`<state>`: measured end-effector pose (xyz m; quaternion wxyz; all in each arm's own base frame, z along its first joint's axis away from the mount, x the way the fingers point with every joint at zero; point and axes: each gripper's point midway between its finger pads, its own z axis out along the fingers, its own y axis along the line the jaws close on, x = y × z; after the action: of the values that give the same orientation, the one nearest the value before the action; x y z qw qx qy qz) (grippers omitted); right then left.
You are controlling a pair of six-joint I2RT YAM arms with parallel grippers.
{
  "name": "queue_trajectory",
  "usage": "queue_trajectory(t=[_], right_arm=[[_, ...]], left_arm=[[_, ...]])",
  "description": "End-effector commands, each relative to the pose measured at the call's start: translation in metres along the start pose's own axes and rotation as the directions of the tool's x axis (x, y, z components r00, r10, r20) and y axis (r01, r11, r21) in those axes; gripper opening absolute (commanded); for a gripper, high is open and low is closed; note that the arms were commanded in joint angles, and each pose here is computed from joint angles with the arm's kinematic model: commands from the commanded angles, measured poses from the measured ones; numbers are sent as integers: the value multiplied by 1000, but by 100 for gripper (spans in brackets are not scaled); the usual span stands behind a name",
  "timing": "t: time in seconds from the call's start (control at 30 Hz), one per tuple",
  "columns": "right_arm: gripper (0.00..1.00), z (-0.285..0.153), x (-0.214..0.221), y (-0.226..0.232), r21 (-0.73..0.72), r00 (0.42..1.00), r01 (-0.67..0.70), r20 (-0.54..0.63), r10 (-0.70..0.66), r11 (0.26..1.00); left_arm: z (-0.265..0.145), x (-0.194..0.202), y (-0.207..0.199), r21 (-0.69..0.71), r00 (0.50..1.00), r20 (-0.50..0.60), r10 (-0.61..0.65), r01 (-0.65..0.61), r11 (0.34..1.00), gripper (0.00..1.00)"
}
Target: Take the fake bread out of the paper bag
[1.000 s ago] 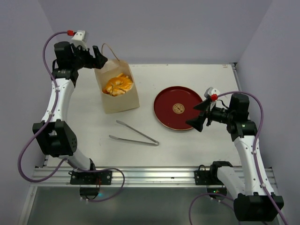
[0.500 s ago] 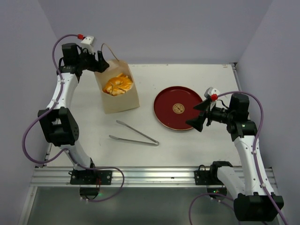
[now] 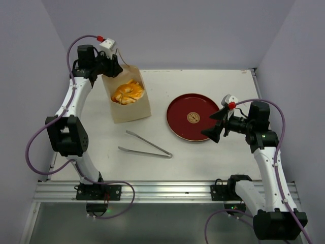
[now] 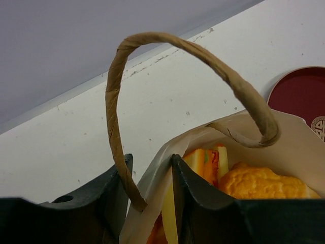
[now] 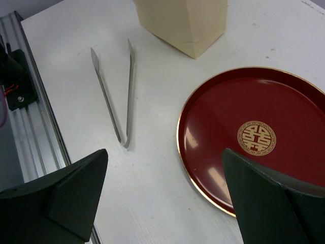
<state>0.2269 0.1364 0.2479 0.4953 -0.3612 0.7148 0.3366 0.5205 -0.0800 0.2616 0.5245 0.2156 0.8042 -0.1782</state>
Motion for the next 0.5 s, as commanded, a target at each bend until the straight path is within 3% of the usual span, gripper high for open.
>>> queue_trajectory(t=[0.0, 0.27, 0.47], right_arm=[[99, 1, -1, 0, -12, 1000, 8, 13, -8, 1000], [99, 1, -2, 0, -12, 1000, 3, 14, -3, 1000], [99, 2, -2, 0, -10, 1000, -2, 15, 2, 1000]], left_arm=[[-7, -15, 4, -11, 998, 27, 50, -50, 999, 40], [-15, -6, 4, -25, 996, 0, 91, -91, 996, 38], [-22, -20, 6, -59, 995, 24, 93, -92, 994, 14]])
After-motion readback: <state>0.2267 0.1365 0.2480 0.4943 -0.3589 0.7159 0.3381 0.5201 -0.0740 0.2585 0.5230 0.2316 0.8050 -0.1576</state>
